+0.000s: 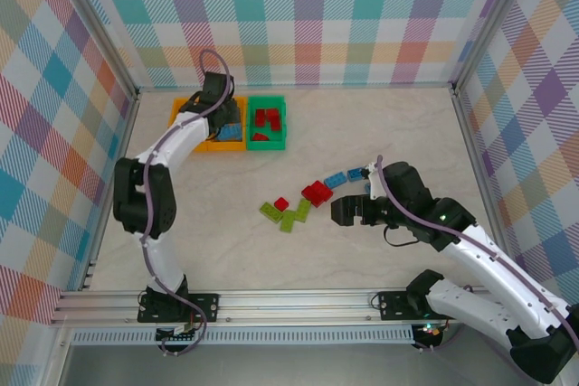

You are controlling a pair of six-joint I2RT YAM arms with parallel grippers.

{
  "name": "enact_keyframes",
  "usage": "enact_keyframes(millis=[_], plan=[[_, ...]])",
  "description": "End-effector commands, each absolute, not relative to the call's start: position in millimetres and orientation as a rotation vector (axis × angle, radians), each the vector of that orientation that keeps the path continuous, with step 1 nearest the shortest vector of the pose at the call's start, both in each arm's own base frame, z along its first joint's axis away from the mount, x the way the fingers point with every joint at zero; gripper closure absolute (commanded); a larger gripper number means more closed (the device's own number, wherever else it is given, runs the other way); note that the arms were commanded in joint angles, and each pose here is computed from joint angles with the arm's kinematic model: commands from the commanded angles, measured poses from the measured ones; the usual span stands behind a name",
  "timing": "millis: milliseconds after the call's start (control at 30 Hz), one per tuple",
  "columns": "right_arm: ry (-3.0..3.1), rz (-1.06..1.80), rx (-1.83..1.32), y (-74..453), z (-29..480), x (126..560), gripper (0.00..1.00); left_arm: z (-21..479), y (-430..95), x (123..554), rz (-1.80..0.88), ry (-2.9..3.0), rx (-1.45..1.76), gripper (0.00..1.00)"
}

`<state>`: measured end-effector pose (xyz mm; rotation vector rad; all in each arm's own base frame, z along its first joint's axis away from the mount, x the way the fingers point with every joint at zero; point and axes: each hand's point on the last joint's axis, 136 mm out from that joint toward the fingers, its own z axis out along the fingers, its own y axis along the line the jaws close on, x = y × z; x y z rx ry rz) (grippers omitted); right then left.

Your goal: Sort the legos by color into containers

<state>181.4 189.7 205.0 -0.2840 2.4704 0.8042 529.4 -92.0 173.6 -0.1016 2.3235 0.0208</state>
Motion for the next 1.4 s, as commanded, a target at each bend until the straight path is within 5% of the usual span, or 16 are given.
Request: enact_keyframes(millis=[0, 167, 333, 700, 1033, 1367], plan=[[2.420, 0.856, -0.276, 196.5, 220.8, 184.6, 0.00, 166.1, -86.1, 557.0, -0.001, 2.328, -0.147, 0.70], [2.440, 0.778, -0.182, 186.0, 216.6, 192.4, 0.00, 181.0, -81.7, 570.0, -0.048, 2.293, -0.193, 0.46], [2.487, 0.654, -0.066, 175.1, 199.9, 206.0, 0.00, 223.9, -98.0, 539.0, -0.232, 2.199, -0.202, 0.44], [2.556, 0.715, -0.107, 236.0, 165.0, 237.8, 0.00, 276.9, -209.0, 337.4, -0.430, 2.109, 0.323, 0.42], [2.452, 0.760, 0.166, 197.8, 151.5, 249.6, 0.00, 199.5, -277.8, 225.7, -0.606, 2.352, 0.513, 0.43], [2.427, 0.652, 0.222, 149.4, 154.5, 225.8, 0.00, 93.2, -329.8, 225.4, -0.411, 2.584, 0.595, 0.42]])
